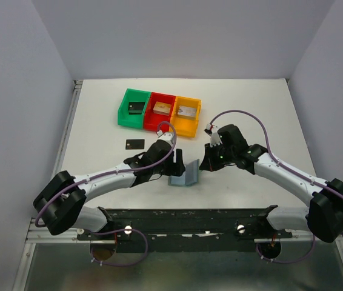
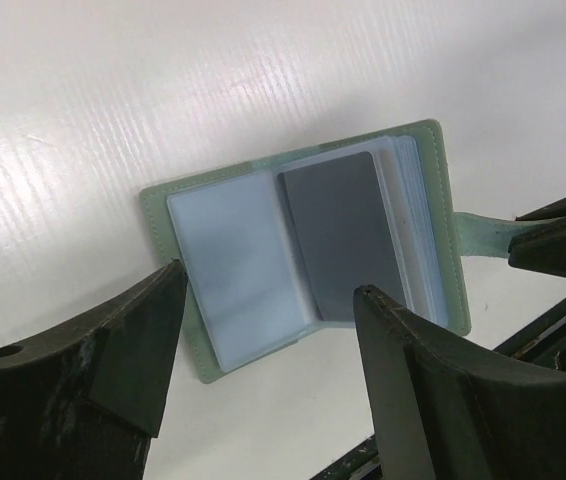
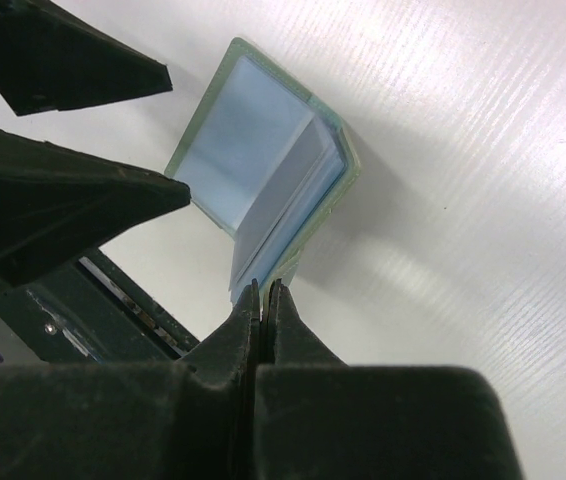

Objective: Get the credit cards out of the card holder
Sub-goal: Remove the credit card from the card holder.

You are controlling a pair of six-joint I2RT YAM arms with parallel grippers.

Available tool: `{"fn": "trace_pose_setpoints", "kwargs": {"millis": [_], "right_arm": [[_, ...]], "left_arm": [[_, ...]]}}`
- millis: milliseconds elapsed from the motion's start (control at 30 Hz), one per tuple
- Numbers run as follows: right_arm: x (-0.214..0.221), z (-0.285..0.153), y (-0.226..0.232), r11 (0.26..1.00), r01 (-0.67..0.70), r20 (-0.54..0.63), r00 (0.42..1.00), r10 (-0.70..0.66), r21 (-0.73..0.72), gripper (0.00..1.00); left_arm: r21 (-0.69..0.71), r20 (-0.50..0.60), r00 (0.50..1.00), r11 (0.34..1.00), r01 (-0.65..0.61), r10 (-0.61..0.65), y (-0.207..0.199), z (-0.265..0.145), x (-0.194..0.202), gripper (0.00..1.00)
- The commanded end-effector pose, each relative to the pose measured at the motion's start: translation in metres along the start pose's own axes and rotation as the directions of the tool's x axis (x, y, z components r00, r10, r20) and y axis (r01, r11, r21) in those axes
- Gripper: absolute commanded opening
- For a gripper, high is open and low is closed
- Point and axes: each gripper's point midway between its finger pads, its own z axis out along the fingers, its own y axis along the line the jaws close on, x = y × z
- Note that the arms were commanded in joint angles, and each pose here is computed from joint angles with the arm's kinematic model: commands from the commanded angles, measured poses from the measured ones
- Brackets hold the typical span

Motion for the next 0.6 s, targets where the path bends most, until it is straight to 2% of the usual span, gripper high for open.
{"fn": "trace_pose_setpoints", "kwargs": {"millis": [0, 167, 567], "right_arm": [[-0.008, -0.004, 0.005, 1.0, 0.011, 0.013, 1.0, -0.011, -0.018, 0.0], [-0.009, -0.006, 0.007, 1.0, 0.01, 0.014, 1.0, -0.01, -0.022, 0.0], [-0.01, -0.007, 0.006, 1.0, 0.014, 0.012, 1.0, -0.014, -0.018, 0.0]], "left_arm": [[0.087, -0.008, 0.999, 0.996, -0.038, 0.039, -0.014, 0.0, -0.003, 0.8], [0.141, -0.08, 0.994, 0.988, -0.065, 0.077, -0.032, 0.012, 0.011, 0.81], [0.174, -0.071, 0.994, 0.982, -0.075, 0.089, -0.046, 0.017, 0.009, 0.88]]}}
